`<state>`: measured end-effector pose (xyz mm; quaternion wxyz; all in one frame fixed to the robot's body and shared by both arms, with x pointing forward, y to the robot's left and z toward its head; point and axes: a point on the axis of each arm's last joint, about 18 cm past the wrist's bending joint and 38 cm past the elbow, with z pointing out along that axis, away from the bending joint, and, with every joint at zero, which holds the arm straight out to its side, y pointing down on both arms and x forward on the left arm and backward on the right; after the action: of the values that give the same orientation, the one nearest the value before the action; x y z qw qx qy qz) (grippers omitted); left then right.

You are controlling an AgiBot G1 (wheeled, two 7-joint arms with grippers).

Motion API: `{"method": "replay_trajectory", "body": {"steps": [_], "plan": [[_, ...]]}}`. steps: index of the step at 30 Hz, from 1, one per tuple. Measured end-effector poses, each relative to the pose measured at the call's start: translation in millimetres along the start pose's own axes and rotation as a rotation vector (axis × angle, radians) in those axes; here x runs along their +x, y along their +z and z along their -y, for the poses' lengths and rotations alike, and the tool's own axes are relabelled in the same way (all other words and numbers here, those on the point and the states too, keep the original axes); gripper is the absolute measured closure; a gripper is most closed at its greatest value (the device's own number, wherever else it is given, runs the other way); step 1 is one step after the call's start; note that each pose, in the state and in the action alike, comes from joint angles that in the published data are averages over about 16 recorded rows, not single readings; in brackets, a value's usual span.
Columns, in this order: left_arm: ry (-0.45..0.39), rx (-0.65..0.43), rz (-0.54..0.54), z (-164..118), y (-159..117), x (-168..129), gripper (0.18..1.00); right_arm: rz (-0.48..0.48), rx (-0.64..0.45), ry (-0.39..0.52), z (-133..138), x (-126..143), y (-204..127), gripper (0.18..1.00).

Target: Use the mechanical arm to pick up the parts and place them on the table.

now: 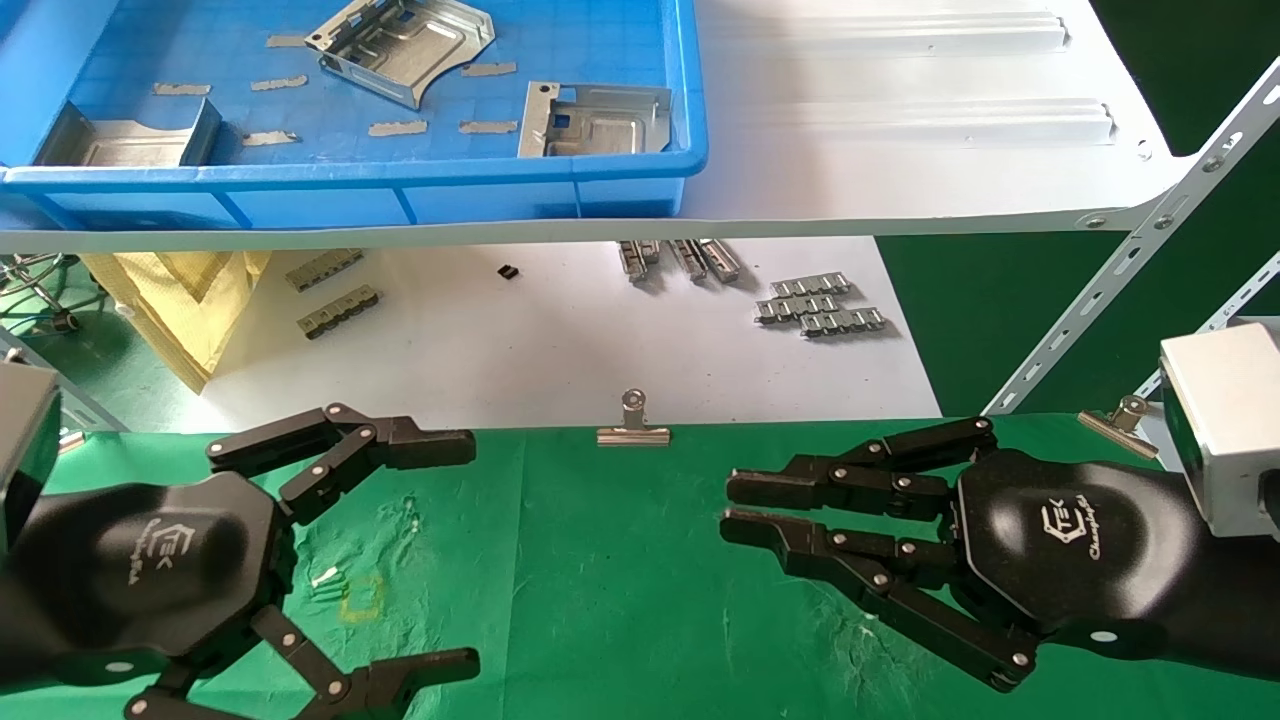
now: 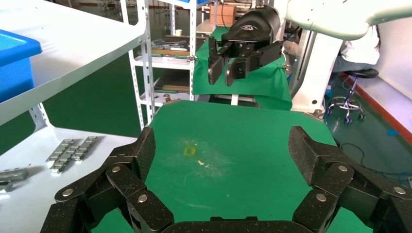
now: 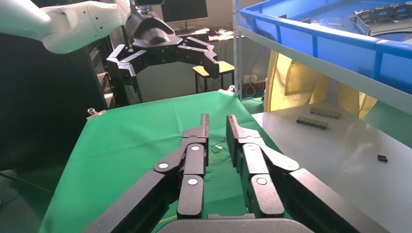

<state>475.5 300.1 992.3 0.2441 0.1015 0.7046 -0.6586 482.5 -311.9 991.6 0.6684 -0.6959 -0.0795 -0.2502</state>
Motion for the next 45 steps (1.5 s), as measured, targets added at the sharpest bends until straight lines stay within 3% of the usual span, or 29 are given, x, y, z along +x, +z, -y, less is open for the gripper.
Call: {"method": "replay_trajectory", "body": {"steps": [11, 21, 26, 32, 39, 45], "plan": [[0.002, 0.001, 0.001, 0.9, -0.1, -0.3, 0.184, 0.0, 0.0, 0.0, 0.0, 0.0, 0.0, 0.956], [0.08, 0.006, 0.075, 25.1, -0.6, -28.2, 0.184, 0.0, 0.0, 0.0, 0.0, 0.0, 0.0, 0.985], [0.148, 0.003, 0.173, 49.9, 0.1, -70.5, 0.184, 0.0, 0.0, 0.0, 0.0, 0.0, 0.0, 0.987], [0.192, -0.016, 0.358, 83.9, 2.1, -147.0, 0.184, 0.0, 0.0, 0.0, 0.0, 0.0, 0.0, 0.984], [0.167, -0.078, 0.624, 110.1, 7.9, -236.5, 0.184, 0.0, 0.0, 0.0, 0.0, 0.0, 0.0, 0.962], [0.134, -0.162, 0.822, 110.6, 11.3, -284.5, 0.184, 0.0, 0.0, 0.0, 0.0, 0.0, 0.0, 0.915]]}}
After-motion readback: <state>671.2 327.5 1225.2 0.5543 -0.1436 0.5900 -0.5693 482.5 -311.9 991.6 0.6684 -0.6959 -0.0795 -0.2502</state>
